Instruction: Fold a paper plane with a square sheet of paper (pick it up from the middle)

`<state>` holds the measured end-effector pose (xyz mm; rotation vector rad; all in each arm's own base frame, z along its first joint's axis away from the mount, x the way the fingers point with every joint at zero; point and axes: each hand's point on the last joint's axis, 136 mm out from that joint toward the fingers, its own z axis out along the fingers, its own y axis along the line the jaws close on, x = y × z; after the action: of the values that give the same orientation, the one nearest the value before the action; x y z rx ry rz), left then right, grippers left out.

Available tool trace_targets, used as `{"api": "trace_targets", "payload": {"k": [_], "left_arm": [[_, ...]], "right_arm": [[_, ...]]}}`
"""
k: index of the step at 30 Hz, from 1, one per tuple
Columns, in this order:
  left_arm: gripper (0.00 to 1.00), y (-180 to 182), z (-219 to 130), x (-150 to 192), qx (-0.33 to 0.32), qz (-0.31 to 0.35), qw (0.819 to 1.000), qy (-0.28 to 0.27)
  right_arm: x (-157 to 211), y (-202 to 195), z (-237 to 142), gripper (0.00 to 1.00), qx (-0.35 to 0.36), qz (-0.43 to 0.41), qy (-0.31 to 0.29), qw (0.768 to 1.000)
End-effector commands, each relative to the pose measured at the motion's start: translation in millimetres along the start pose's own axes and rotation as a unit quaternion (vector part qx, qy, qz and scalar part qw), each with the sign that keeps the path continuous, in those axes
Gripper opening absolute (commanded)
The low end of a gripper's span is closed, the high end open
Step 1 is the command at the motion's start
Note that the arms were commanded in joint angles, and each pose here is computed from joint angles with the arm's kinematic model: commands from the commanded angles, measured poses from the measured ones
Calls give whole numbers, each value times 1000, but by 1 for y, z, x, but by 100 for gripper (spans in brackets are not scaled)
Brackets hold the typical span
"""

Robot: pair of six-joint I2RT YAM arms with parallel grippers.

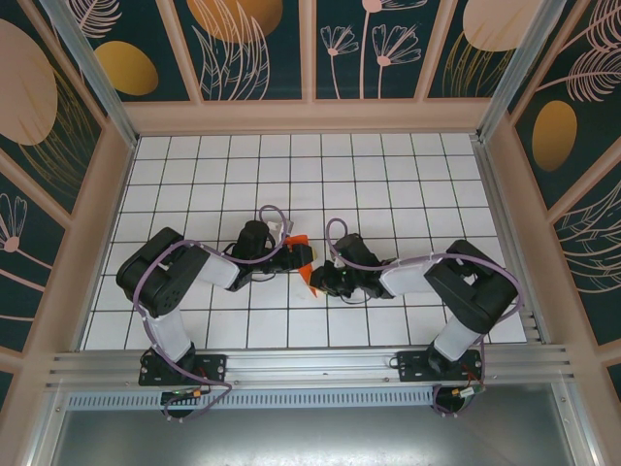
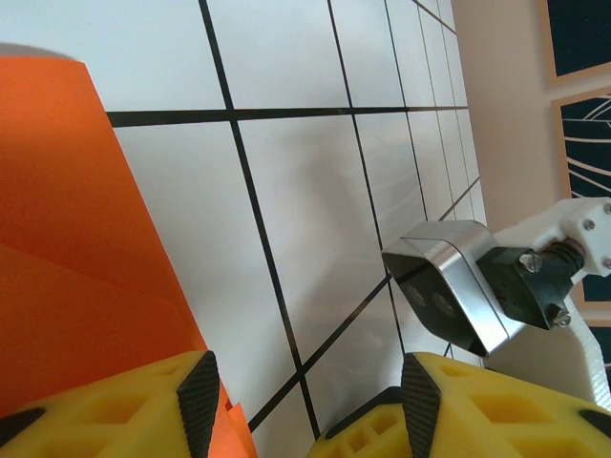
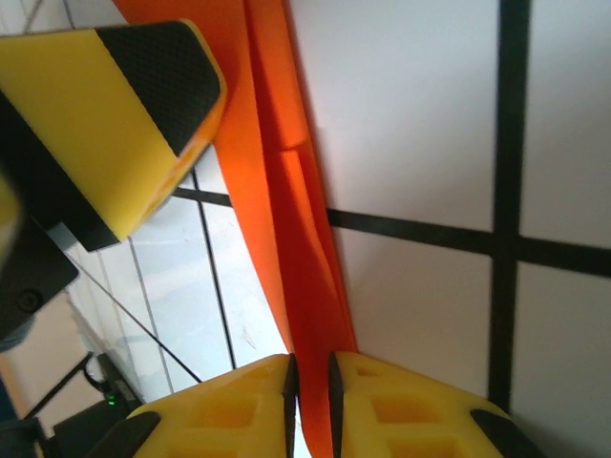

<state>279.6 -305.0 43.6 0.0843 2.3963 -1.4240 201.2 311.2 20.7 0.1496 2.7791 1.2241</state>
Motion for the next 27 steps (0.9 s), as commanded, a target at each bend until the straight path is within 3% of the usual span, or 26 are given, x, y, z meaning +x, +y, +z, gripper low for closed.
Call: {"api": "trace_targets", "payload": {"k": [1, 6, 21, 27], "left_arm": [[56, 37, 3, 22, -61, -28, 997, 32], [56, 35, 3, 22, -58, -28, 997, 32], [56, 33, 3, 21, -53, -26, 998, 34], [56, 33, 3, 21, -55, -26, 998, 34]], "right_arm": [[6, -19, -4, 24, 60, -12, 8, 998], [9, -22, 3, 24, 75, -14, 16, 997], [16, -44, 5, 5, 112, 7, 18, 993], [16, -61, 1, 3, 163, 11, 9, 986]]}}
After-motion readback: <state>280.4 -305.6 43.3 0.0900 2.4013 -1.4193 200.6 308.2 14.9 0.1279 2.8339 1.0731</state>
